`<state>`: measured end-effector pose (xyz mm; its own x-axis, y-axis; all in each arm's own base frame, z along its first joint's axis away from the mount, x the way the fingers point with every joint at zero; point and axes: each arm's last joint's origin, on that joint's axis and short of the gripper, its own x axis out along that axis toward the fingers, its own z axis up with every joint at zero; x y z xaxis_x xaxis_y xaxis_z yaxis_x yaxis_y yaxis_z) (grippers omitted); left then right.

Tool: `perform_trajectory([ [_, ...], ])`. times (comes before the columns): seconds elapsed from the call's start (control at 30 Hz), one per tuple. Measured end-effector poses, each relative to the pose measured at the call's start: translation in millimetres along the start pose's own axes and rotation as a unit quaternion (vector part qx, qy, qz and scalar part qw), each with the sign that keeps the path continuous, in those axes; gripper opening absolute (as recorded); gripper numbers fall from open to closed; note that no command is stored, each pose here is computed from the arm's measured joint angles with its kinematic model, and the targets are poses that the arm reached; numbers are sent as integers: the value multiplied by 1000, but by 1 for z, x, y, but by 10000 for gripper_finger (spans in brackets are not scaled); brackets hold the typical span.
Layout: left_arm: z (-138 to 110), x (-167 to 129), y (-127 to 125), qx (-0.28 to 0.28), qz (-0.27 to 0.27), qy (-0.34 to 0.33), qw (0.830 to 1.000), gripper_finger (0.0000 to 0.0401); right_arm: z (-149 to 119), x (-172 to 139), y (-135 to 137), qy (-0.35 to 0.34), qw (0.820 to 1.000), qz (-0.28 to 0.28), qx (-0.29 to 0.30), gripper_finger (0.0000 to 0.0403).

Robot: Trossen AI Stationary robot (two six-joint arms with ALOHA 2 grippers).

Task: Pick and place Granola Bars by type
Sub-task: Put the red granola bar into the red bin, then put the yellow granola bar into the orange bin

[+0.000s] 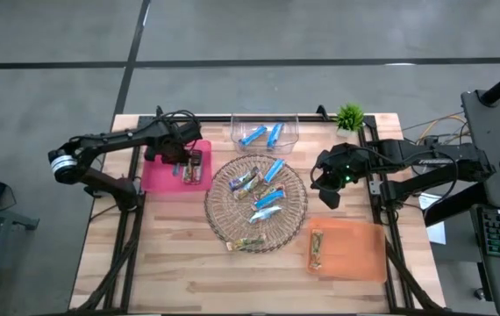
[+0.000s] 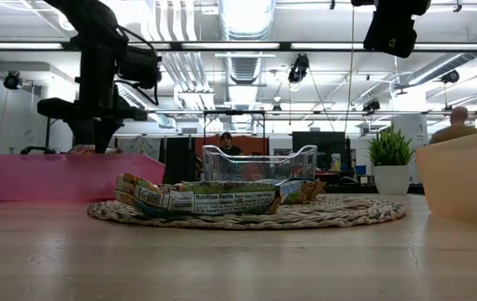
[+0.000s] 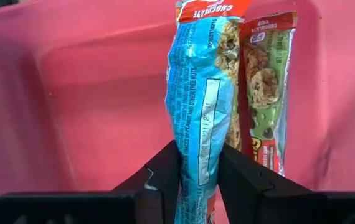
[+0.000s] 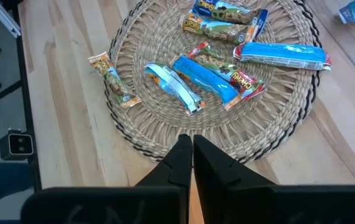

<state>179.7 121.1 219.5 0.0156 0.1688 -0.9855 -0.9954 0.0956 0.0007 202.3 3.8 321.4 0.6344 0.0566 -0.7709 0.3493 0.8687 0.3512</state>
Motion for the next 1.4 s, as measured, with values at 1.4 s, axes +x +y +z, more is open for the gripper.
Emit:
perform_trajectory([
  [1.4,-2,14,5,-8,-12,27,1000,149,0,0,0,0,1000,0,0,9],
])
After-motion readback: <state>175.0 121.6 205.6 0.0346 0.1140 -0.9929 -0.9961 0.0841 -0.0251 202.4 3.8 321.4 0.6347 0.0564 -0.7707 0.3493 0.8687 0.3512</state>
